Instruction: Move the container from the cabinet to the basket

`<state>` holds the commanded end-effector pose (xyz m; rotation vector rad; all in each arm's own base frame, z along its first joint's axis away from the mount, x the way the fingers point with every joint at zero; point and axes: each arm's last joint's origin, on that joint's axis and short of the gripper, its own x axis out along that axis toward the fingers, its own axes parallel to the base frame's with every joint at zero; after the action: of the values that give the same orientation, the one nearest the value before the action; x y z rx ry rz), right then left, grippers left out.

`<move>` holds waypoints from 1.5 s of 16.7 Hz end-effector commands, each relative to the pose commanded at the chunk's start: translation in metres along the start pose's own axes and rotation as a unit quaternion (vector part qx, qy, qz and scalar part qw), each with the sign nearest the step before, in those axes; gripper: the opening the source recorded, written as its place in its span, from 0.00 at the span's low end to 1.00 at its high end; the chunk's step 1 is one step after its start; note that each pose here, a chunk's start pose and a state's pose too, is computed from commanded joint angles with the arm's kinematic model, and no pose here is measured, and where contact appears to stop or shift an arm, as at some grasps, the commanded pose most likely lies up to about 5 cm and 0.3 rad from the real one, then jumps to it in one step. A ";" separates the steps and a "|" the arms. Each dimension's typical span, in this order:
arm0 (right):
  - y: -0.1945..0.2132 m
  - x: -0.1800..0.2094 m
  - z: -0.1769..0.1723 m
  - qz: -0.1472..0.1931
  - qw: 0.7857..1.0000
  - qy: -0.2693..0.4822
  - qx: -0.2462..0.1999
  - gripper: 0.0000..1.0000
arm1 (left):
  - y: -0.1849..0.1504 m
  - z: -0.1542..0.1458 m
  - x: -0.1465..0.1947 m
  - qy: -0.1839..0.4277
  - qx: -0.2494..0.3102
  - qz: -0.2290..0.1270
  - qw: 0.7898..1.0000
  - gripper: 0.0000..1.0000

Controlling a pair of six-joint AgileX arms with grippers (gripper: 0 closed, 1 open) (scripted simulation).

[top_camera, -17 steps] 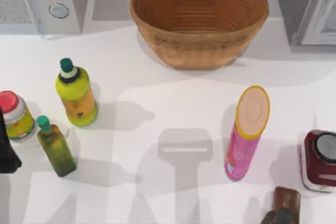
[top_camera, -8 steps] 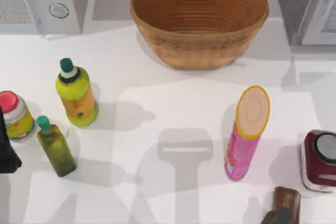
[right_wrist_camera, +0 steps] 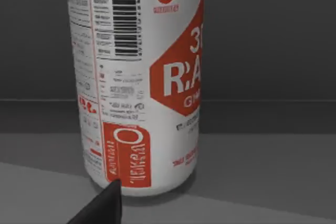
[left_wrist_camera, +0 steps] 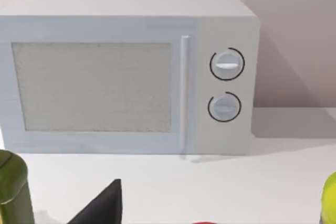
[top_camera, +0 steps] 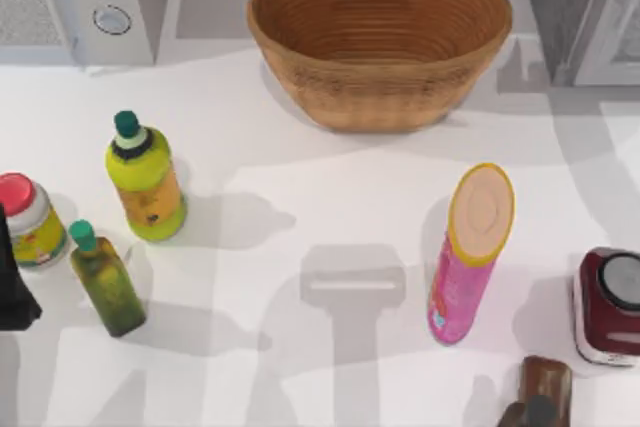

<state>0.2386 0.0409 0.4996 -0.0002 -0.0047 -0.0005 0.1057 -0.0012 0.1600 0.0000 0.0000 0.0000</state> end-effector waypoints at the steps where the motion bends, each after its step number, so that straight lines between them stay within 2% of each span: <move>1: 0.002 0.007 0.004 0.000 1.000 0.001 0.000 1.00 | 0.000 0.000 0.000 0.000 0.000 0.000 1.000 1.00; 10: 0.006 0.017 0.011 -0.001 1.000 0.000 0.000 1.00 | 0.000 0.000 0.000 0.000 0.000 0.000 1.000 1.00; 17: 0.043 0.047 0.007 -0.004 1.000 -0.002 0.001 1.00 | 0.000 0.000 0.000 0.000 0.000 0.000 1.000 1.00; 22: 0.045 0.049 0.006 -0.005 1.000 -0.001 0.000 1.00 | 0.000 0.000 0.000 0.000 0.000 0.000 1.000 1.00; 25: 0.046 0.065 0.008 -0.004 1.000 -0.002 0.001 1.00 | 0.000 0.000 0.000 0.000 0.000 0.000 1.000 1.00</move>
<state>0.3038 0.0868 0.5082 0.0010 -0.0094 -0.0084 0.1057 -0.0012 0.1600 0.0000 0.0000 0.0000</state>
